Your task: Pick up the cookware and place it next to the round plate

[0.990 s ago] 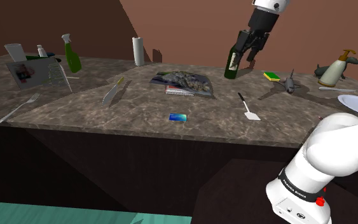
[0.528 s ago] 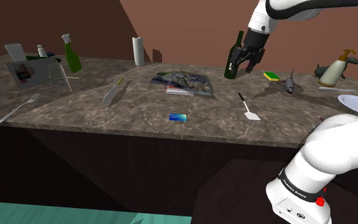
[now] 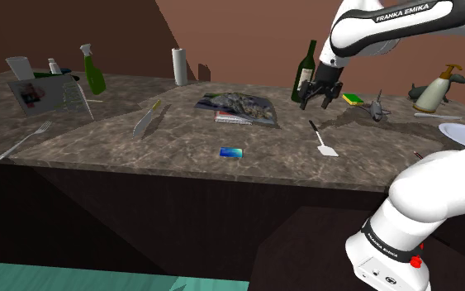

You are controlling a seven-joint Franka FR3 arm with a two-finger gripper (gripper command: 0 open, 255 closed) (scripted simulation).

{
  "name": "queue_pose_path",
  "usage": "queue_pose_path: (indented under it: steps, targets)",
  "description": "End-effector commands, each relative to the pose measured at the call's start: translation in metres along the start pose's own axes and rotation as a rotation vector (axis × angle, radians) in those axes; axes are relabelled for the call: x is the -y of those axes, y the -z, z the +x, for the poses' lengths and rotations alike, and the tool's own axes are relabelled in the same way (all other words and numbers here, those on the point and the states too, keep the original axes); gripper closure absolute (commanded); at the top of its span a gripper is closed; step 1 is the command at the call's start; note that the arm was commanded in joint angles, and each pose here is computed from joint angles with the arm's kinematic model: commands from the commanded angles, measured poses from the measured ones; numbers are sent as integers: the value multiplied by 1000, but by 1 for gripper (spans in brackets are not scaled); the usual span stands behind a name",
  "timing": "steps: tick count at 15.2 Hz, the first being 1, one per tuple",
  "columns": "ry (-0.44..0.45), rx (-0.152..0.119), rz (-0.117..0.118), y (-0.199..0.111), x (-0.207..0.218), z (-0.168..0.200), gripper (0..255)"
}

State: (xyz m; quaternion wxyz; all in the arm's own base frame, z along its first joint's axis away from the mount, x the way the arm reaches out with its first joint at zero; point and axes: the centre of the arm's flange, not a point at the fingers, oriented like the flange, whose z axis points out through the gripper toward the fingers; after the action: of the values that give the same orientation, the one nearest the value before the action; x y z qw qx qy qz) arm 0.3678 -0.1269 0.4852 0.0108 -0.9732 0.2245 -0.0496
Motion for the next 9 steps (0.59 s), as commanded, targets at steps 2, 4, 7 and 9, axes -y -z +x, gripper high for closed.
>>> queue_pose_path:
  steps: [2, 4, 7, 9]
  targets:
    - [-83, 4, -18, -27, -25, 10, 0]
    - [-138, 7, -29, -45, -42, 16, 0]
    - [-220, 12, -46, -72, -68, 23, 0]
    - [-275, 15, -58, -90, -86, 26, 0]
